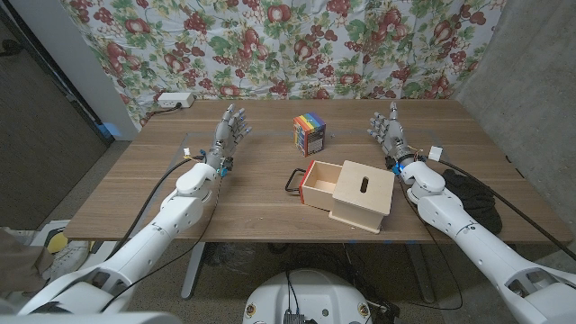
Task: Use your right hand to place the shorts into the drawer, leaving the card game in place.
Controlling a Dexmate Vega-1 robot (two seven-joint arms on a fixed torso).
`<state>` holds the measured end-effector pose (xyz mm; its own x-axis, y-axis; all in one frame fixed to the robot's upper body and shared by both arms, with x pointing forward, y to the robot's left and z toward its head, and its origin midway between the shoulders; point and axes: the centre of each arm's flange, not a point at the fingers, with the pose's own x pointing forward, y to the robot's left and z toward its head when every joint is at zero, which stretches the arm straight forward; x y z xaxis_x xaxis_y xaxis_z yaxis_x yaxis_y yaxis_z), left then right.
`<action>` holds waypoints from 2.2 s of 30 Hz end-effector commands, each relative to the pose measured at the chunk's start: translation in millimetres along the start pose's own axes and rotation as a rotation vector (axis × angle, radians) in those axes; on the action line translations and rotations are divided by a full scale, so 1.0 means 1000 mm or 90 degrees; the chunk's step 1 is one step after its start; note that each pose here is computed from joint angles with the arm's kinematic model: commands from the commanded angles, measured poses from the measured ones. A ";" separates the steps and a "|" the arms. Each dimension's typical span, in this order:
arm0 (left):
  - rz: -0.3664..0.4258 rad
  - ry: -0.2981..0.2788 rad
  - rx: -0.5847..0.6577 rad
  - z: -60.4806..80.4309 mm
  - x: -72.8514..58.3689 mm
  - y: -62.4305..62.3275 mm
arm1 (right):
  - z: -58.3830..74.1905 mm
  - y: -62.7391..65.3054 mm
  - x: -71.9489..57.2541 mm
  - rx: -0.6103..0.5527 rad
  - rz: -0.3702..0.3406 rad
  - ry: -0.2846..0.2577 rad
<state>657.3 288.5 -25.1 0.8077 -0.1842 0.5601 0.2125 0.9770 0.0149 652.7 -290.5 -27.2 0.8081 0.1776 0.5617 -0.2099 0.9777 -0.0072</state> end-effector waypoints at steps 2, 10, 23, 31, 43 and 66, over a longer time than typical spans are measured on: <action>-0.009 0.007 0.006 -0.002 0.003 -0.001 | 0.002 -0.001 0.001 0.006 0.002 -0.006; -0.010 0.008 0.006 -0.002 0.000 -0.001 | 0.001 0.000 -0.001 0.015 0.004 -0.007; -0.006 0.007 0.007 -0.002 -0.004 0.003 | 0.003 0.002 -0.005 0.011 0.003 -0.011; -0.023 0.008 0.015 0.000 -0.002 0.002 | 0.007 0.002 -0.001 0.002 0.010 -0.015; -0.027 -0.002 0.017 0.004 0.000 0.004 | 0.007 0.005 0.002 -0.017 0.021 -0.021; -0.044 -0.017 0.027 -0.003 0.000 0.001 | 0.017 0.002 -0.004 -0.092 0.035 -0.018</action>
<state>657.1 292.4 -23.2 0.7803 -0.2384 0.5782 0.2363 0.9684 0.0803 642.1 -288.7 -16.0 0.7753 0.2200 0.5921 -0.1936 0.9750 -0.1087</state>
